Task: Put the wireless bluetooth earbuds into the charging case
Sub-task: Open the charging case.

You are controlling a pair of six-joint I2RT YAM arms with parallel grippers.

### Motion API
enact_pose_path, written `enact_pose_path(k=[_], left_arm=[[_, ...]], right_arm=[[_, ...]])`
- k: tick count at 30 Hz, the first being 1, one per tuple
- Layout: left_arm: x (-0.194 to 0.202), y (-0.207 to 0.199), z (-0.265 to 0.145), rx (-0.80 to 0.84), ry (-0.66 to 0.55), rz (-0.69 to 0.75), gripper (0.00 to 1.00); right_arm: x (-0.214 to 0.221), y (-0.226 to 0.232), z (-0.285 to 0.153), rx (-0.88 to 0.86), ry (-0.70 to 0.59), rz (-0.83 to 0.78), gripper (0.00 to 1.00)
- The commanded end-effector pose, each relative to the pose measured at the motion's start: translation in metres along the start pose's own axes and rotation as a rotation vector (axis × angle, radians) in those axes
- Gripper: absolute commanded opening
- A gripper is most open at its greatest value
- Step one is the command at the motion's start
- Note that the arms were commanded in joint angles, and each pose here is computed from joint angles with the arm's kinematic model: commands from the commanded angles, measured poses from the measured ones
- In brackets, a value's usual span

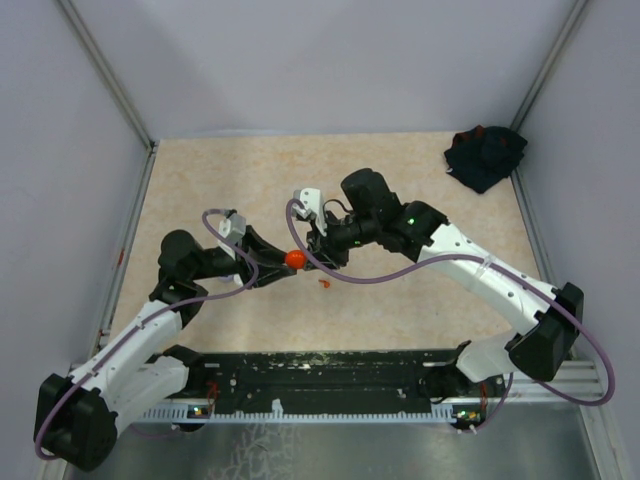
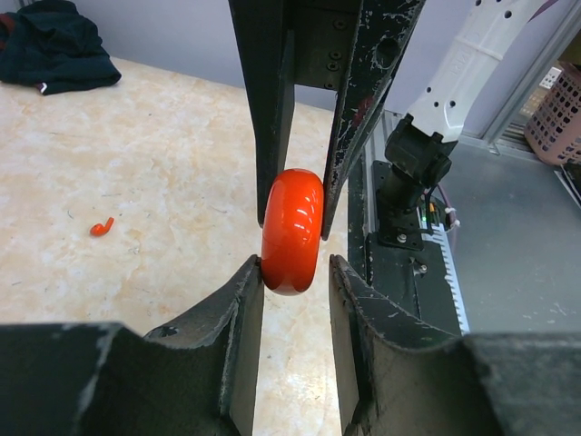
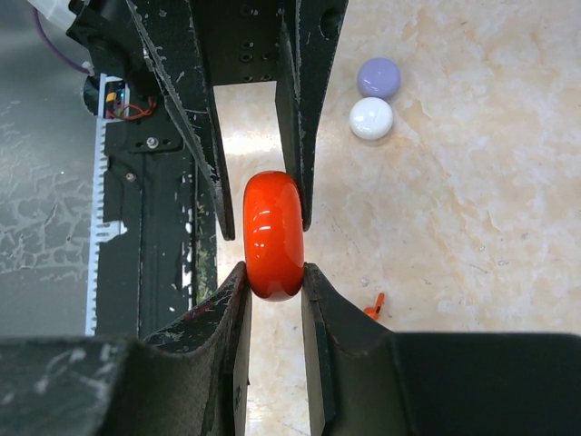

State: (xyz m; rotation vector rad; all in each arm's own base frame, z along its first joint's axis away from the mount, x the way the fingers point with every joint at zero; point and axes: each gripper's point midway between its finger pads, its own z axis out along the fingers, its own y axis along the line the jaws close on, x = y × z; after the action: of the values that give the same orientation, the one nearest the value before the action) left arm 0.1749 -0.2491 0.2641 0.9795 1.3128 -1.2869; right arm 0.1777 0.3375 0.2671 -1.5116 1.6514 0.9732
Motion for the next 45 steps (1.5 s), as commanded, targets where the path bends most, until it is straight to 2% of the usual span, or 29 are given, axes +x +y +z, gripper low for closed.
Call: enact_pose_path(k=[1,11,18,19,20,27,40,45], left_arm=[[-0.013,-0.005,0.001,0.026,-0.019,0.030,0.39],[-0.013,-0.008,0.002,0.042,-0.019,0.028,0.33],[-0.012,-0.009,0.001,0.052,-0.021,0.046,0.11],[-0.011,-0.009,0.001,0.054,-0.021,0.053,0.09],[-0.011,-0.010,0.001,0.057,-0.022,0.060,0.07],[-0.011,-0.014,-0.001,0.075,-0.032,0.107,0.00],[-0.009,-0.014,-0.002,0.078,-0.033,0.150,0.00],[-0.007,-0.014,-0.001,0.078,-0.025,0.160,0.00]], right_arm=[[-0.019,0.004,-0.008,0.004,-0.059,-0.044,0.00],[-0.015,0.004,-0.007,-0.010,-0.024,-0.047,0.00],[-0.017,0.005,-0.008,-0.009,-0.022,-0.051,0.00],[-0.017,0.005,-0.008,-0.011,-0.024,-0.053,0.02],[-0.019,0.006,-0.009,-0.009,-0.031,-0.057,0.09],[-0.029,0.009,-0.013,-0.012,-0.068,-0.075,0.29],[-0.037,0.010,-0.017,-0.006,-0.098,-0.088,0.48],[-0.042,0.010,-0.020,0.009,-0.124,-0.082,0.50]])
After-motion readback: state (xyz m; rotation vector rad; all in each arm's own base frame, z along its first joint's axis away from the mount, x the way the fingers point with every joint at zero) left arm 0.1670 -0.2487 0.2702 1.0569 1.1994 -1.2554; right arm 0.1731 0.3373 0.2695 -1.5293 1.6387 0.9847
